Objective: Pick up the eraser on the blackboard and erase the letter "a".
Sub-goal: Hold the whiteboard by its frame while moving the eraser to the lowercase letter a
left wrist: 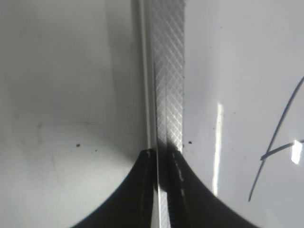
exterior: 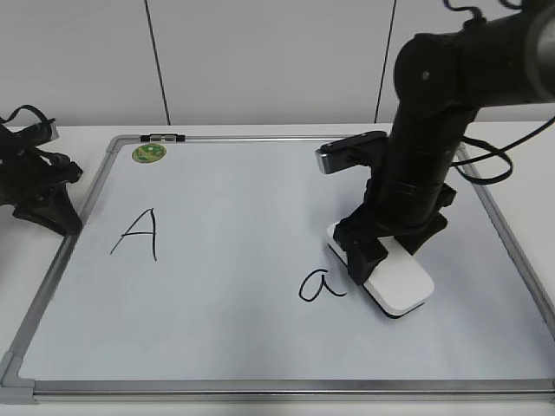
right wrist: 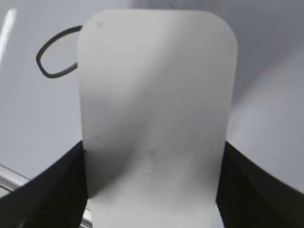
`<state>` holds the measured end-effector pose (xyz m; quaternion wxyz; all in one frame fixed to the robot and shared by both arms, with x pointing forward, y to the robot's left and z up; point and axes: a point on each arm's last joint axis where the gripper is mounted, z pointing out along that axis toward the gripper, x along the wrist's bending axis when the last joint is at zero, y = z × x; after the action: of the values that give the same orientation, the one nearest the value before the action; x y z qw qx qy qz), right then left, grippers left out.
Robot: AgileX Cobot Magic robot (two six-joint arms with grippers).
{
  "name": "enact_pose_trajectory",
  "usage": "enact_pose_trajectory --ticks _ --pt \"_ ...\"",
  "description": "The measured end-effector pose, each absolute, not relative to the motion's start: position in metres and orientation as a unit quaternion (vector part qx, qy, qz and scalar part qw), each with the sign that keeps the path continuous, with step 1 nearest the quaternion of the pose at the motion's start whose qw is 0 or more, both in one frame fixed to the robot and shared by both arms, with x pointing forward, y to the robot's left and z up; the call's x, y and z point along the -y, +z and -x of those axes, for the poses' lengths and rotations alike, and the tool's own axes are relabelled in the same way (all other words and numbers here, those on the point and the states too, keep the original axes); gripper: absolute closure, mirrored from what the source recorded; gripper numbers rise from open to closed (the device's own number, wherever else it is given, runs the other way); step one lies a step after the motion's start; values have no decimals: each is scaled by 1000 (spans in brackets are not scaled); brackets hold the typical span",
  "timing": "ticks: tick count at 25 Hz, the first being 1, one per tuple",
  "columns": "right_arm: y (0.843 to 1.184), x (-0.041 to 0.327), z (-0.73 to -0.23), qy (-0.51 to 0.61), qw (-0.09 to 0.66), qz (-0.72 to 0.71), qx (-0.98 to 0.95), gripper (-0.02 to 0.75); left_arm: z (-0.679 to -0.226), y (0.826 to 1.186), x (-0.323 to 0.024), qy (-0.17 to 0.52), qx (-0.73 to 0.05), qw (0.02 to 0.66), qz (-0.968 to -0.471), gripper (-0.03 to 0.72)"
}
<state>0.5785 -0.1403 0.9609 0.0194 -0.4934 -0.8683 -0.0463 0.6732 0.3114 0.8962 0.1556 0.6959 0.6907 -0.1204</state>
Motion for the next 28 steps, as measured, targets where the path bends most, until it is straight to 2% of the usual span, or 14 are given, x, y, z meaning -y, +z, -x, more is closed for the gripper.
enact_pose_trajectory --ticks 9,16,28 --pt "926 122 -607 -23 30 477 878 191 -673 896 -311 -121 -691 156 -695 653" --pt "923 114 -608 -6 35 464 885 191 -673 896 -311 -121 -691 156 -695 649" --pt "919 42 -563 10 31 357 934 195 -674 897 -312 -118 -690 155 -697 645"
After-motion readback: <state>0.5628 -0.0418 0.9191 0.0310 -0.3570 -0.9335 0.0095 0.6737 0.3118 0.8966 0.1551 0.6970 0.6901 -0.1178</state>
